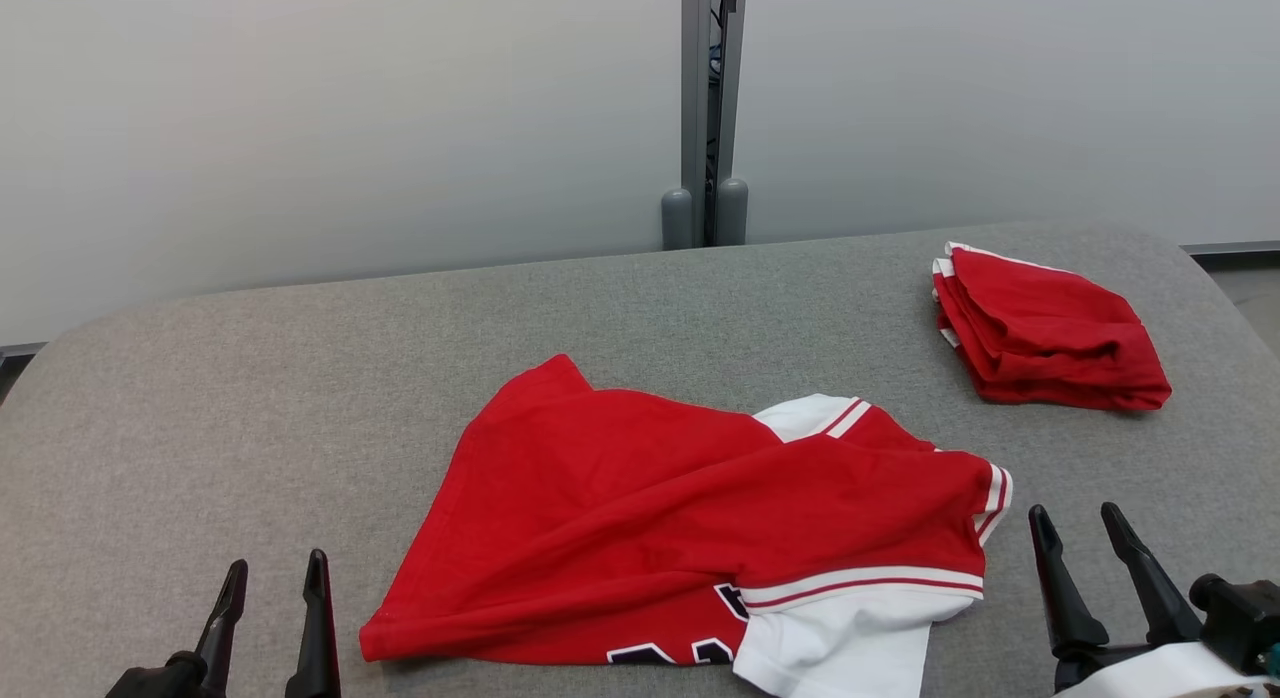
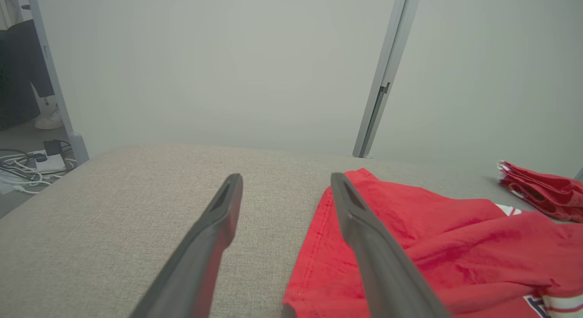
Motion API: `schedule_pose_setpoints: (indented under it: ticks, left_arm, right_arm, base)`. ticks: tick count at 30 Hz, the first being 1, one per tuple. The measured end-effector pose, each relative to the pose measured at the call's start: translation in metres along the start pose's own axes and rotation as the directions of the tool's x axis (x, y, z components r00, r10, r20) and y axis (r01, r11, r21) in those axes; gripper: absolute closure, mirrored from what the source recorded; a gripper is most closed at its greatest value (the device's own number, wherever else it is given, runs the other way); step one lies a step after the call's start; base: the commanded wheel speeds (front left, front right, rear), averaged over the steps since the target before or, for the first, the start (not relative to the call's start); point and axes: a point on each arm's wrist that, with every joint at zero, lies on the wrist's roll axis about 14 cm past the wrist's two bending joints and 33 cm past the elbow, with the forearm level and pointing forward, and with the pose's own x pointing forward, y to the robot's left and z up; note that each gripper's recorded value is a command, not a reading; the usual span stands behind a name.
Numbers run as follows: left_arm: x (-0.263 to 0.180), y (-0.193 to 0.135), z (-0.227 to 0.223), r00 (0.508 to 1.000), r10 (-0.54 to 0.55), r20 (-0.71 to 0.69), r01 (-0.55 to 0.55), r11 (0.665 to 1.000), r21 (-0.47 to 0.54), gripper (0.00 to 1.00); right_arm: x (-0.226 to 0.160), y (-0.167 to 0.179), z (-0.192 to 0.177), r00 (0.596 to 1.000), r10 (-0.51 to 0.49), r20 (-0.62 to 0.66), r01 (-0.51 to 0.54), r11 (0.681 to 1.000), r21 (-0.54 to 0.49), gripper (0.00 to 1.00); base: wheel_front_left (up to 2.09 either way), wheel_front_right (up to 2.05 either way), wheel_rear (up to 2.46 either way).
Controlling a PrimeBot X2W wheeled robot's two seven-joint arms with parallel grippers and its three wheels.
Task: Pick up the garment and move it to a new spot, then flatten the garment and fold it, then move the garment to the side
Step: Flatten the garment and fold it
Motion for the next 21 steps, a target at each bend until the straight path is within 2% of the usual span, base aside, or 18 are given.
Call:
schedule_pose_setpoints:
  ticks: [9, 15, 21]
  left_arm:
    - [0.003, -0.002, -0.004, 1.0, -0.009, -0.027, 0.009, 1.0, 0.003, 0.0]
    - [0.008, -0.002, -0.015, 0.99, -0.02, -0.141, 0.02, 1.0, 0.0, 0.0]
    - [0.015, -0.004, -0.015, 0.975, -0.044, -0.219, 0.041, 0.999, -0.018, 0.0]
  right_arm:
    - [0.0, 0.002, 0.0, 1.0, 0.004, -0.003, -0.004, 1.0, 0.01, 0.0]
    - [-0.004, 0.004, -0.024, 0.988, 0.003, -0.156, 0.009, 0.997, 0.075, 0.0]
    - [-0.013, 0.013, -0.049, 0.946, 0.026, -0.322, 0.011, 0.994, 0.112, 0.0]
  base:
    - [0.0, 0.0, 0.0]
    - [0.0, 0.0, 0.0]
    - [0.0, 0.0, 0.0]
